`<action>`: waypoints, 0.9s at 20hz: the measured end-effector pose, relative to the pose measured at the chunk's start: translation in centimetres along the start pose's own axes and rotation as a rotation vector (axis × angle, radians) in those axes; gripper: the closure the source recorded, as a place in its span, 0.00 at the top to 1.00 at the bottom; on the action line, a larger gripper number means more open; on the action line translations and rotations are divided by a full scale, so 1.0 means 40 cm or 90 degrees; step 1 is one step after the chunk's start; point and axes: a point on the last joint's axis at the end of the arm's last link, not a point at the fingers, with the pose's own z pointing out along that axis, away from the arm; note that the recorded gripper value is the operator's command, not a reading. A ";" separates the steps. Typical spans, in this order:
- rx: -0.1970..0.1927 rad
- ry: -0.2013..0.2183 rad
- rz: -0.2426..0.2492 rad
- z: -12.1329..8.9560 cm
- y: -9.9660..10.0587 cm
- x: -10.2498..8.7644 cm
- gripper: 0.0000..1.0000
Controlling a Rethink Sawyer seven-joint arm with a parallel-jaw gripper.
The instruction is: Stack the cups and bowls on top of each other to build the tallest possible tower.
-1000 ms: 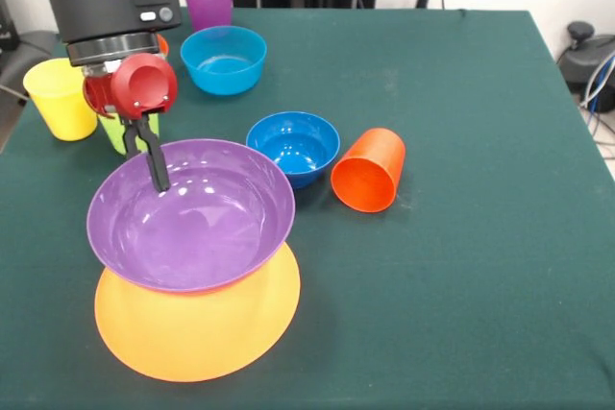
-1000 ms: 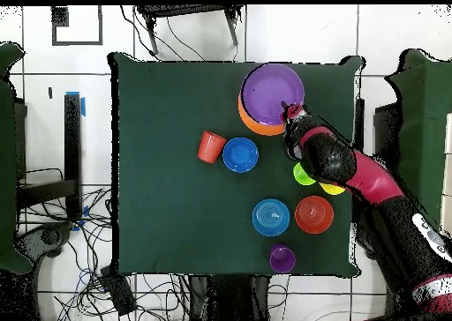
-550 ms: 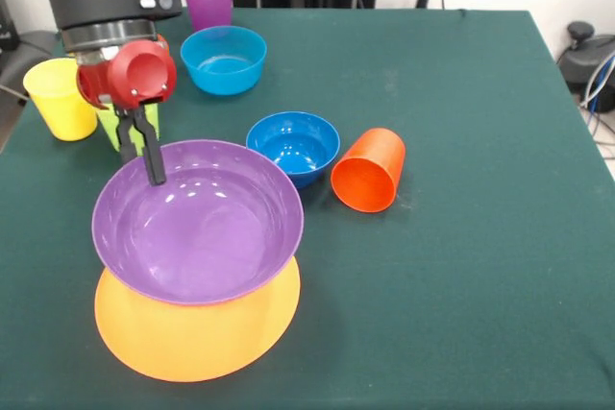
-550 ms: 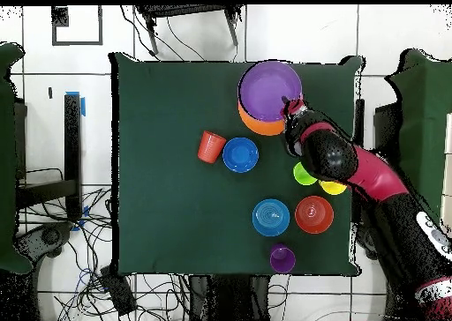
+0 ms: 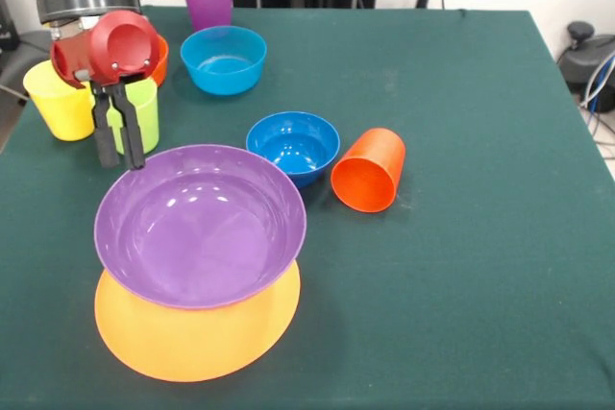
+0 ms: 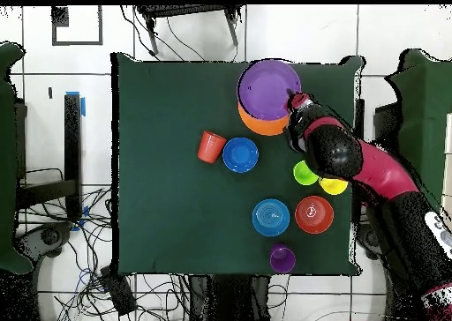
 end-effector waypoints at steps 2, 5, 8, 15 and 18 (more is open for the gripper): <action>-0.001 0.001 -0.002 0.005 0.008 0.004 1.00; -0.003 0.002 -0.006 0.013 0.019 0.010 1.00; -0.003 0.003 -0.017 0.019 0.040 0.021 1.00; -0.003 -0.002 -0.045 0.013 0.093 0.037 1.00; -0.005 -0.006 -0.055 0.008 0.116 0.039 1.00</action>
